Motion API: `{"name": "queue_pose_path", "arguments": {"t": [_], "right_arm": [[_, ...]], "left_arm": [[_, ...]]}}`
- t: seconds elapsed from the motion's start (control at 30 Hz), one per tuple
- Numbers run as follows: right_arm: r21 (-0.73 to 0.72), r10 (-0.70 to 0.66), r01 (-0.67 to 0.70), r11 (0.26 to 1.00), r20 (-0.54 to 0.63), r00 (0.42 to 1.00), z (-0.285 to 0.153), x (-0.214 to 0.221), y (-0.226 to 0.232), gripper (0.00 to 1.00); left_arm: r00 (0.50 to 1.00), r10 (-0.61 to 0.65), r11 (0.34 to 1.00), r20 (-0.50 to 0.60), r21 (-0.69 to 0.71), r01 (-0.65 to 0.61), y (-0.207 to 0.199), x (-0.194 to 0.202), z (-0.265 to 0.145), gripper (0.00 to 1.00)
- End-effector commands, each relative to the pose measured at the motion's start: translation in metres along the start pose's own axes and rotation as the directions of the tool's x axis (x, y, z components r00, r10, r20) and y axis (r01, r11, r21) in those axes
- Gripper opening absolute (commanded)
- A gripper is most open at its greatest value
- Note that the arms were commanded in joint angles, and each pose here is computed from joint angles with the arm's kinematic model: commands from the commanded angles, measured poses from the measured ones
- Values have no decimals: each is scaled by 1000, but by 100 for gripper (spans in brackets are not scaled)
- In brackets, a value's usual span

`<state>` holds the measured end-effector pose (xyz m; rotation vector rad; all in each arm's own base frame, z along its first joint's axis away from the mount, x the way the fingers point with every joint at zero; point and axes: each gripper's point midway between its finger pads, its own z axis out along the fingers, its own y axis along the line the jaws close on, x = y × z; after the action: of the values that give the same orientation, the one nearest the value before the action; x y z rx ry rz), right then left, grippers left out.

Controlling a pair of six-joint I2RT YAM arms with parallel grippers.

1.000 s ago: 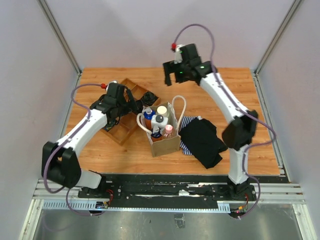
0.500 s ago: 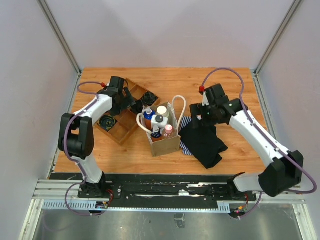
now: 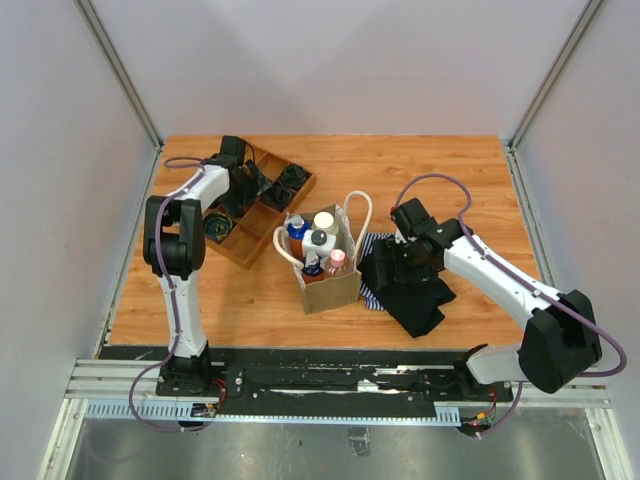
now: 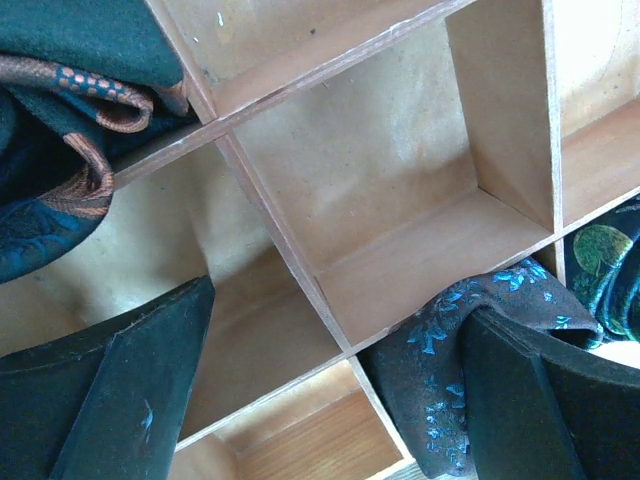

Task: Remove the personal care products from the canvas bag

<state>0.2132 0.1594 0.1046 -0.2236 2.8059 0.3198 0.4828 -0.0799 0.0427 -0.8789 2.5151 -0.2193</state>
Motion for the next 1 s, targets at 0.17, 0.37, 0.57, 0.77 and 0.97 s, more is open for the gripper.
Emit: {"name": "queue_pose_path", "arguments": {"t": [0.17,0.37,0.57,0.77,0.97], "right_arm": [[27,7,-7,1000,-5,1000,6,8,1,98],[25,8,-7,1000,-23,1000,9,14,1,98],[-22,12,-13,1000,-64,998,22,19,9,98],[116,41,-21,993,-168,985,60,9,-18,98],[162,154,-125,979,-177,972,98,-26,-28,98]], "left_arm": [[930,-364,914,58,-171,368,90,-55,42,100],[850,-506,835,147,-164,525,132,-98,40,100],[854,-486,861,185,-65,504,128,-148,28,100],[898,-370,928,239,51,369,73,-167,-19,100],[905,-144,989,399,81,122,7,-145,-104,100]]}}
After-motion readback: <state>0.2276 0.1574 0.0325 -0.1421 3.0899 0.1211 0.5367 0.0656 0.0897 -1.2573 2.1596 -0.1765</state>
